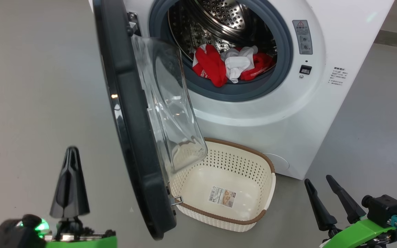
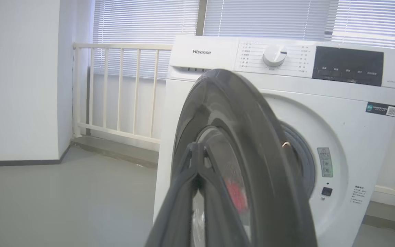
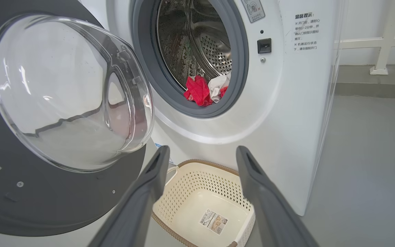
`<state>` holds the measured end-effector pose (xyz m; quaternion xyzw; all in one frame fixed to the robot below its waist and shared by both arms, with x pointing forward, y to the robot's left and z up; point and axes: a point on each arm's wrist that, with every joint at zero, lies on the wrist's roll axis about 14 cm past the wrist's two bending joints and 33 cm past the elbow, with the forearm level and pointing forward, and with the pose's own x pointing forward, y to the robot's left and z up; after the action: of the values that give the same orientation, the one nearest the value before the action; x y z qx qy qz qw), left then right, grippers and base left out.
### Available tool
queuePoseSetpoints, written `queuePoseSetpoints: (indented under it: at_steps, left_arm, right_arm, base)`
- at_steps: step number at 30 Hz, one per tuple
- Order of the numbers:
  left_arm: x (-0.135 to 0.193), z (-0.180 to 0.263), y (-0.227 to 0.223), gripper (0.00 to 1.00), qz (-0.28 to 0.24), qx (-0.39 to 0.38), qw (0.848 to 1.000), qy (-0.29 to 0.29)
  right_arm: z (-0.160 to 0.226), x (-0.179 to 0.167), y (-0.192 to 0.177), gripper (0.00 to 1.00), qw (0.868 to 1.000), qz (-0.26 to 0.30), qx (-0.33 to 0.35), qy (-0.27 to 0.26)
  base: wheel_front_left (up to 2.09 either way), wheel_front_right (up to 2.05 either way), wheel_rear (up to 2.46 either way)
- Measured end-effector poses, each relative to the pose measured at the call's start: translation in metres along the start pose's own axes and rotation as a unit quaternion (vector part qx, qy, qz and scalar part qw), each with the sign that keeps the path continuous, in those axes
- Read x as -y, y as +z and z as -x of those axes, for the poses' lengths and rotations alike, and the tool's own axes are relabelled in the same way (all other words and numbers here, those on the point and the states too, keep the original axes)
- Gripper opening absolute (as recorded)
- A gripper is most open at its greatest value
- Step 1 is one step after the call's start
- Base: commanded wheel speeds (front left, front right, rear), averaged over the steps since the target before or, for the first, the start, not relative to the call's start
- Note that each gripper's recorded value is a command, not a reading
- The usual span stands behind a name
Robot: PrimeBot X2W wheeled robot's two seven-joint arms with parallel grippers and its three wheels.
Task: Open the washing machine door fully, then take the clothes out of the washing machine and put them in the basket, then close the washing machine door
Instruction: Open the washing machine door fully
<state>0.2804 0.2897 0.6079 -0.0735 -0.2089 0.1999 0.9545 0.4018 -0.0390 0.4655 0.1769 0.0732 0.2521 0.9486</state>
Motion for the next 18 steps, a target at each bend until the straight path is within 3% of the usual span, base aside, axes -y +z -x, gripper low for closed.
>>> queuePoseSetpoints:
  at_steps: [7, 13, 18]
  left_arm:
    - [0.063, -0.004, 0.042, 0.0, 0.045, 0.066, 0.993, -0.085]
    - [0.118, 0.014, 0.021, 0.0, 0.089, 0.022, 0.982, -0.166]
    - [0.136, 0.028, -0.018, 0.0, 0.123, -0.05, 0.973, -0.188]
  right_arm:
    - [0.002, 0.003, 0.001, 1.0, 1.0, -0.001, 0.002, -0.006]
    - [0.003, 0.005, 0.002, 1.0, 1.0, -0.001, 0.003, -0.009]
    - [0.006, 0.007, 0.003, 1.0, 1.0, -0.003, 0.006, -0.013]
  base:
    - [0.0, 0.0, 0.0]
    - [0.0, 0.0, 0.0]
    - [0.0, 0.0, 0.0]
